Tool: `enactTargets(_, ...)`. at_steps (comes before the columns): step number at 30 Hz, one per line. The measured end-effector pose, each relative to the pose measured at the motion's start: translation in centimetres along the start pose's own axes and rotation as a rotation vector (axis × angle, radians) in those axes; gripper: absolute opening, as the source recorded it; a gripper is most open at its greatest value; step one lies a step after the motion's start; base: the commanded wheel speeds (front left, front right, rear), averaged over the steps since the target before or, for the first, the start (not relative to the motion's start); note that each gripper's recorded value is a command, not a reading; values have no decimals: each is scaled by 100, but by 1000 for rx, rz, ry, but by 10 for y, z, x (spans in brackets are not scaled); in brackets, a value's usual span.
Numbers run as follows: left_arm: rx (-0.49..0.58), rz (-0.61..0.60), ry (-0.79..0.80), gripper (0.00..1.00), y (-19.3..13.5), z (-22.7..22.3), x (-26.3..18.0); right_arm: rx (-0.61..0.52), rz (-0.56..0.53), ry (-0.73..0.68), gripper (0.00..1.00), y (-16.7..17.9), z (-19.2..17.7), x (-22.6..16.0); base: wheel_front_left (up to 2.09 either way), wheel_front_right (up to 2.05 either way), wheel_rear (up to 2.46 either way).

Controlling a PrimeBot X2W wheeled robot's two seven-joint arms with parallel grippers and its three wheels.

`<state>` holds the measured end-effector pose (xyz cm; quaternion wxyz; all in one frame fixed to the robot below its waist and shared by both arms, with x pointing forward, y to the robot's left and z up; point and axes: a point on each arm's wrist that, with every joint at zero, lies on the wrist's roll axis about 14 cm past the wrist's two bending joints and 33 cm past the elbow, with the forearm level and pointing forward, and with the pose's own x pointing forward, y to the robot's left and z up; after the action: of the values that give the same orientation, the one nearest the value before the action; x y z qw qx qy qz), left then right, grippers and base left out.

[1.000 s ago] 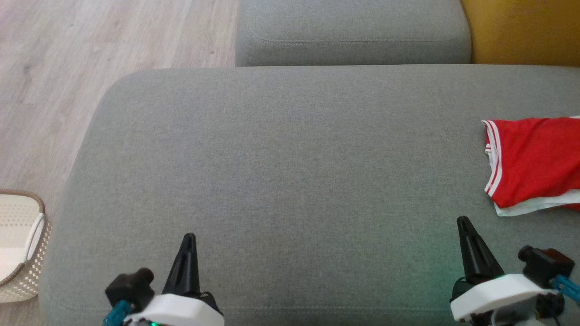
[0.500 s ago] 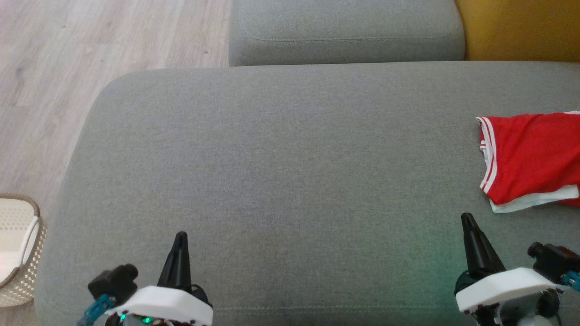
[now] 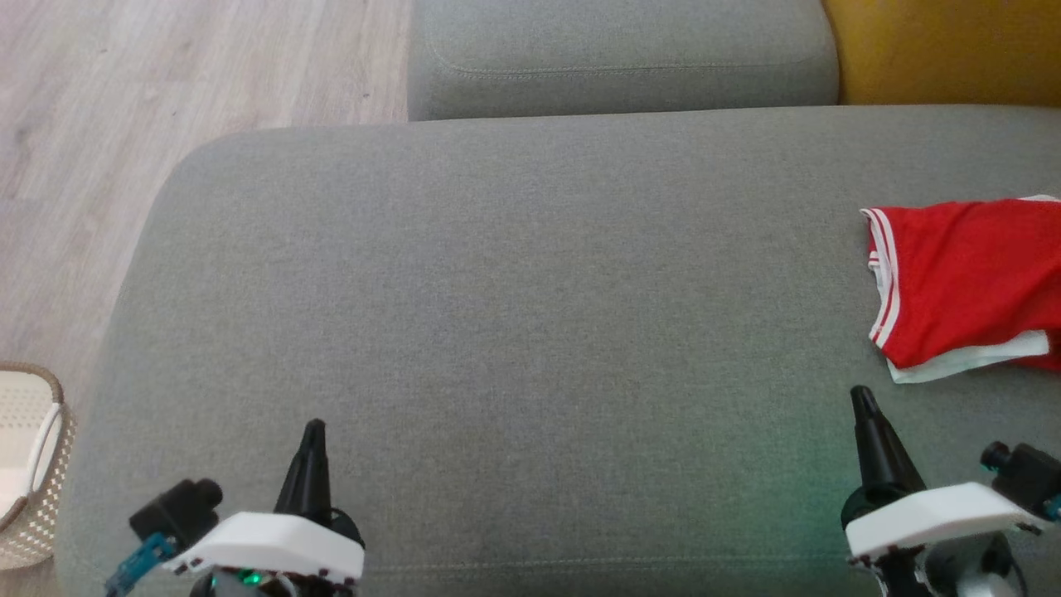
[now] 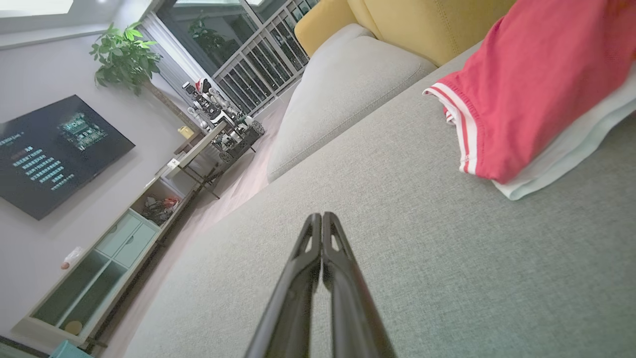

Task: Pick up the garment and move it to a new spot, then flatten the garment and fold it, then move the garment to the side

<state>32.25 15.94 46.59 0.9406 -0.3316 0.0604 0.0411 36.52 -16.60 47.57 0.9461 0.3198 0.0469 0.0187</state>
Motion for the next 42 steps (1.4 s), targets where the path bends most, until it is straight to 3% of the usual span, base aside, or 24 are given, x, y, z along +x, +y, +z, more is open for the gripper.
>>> enactTargets(42,-454,1,65,0,9,5,25,470,-64,-24,0,-20,11,3,0,0,0)
